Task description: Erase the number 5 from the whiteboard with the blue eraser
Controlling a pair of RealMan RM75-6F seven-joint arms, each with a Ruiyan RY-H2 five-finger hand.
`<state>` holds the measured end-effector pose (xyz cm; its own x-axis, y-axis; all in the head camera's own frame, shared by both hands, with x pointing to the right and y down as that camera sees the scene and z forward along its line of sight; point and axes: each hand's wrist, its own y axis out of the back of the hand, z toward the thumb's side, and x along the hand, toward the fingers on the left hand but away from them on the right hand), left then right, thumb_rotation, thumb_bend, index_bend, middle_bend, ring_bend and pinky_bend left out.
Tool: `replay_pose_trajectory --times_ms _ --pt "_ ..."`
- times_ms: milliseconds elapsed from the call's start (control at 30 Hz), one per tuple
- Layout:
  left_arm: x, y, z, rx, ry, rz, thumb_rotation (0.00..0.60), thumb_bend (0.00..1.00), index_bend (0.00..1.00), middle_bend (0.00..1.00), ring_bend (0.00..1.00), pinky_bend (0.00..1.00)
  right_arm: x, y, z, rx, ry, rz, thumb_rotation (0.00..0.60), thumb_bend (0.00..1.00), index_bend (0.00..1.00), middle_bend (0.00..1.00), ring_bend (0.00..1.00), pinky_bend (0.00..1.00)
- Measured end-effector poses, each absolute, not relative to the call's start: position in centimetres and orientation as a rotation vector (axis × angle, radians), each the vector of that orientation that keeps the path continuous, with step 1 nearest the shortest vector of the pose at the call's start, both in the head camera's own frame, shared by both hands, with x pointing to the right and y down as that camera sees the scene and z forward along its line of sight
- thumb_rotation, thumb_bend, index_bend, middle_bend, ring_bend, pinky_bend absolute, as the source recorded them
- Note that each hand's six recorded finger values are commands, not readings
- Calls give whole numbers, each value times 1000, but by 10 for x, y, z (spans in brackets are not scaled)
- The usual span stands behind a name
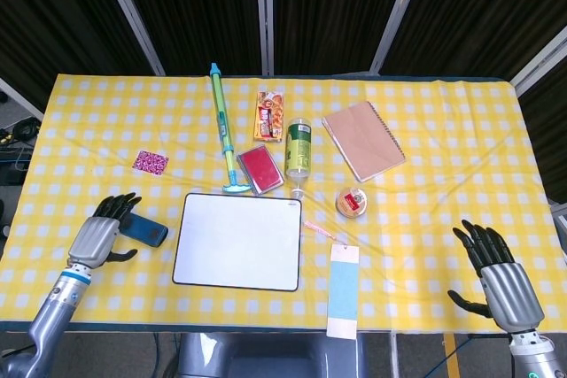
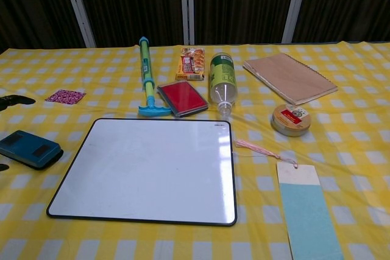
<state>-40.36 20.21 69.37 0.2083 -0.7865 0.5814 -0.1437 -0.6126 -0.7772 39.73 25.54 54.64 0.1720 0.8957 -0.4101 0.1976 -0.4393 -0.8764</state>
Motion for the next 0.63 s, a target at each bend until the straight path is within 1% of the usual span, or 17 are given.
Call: replay_pose_trajectory --times_ms 233,333,467,567,633 --pt "-420 214 655 -1837 980 -1399 600 172 7 0 0 0 399 253 542 -1759 -1059 1293 600 42 0 0 0 0" --pt "-430 224 636 -1783 997 -1390 600 167 2 0 0 0 399 253 540 -1750 -1065 1283 600 41 0 0 0 0" --pt "-444 246 608 -1689 973 -1392 600 163 1 0 0 0 399 252 537 -1741 -1075 1268 600 38 0 0 0 0" --pt "-447 259 594 -1671 955 -1396 600 161 0 0 0 0 399 251 534 -1736 -1090 1246 600 39 0 0 0 0" --pt "-447 260 589 -1662 961 -1386 600 161 0 0 0 0 399 251 532 -1736 -1099 1232 600 39 0 0 0 0"
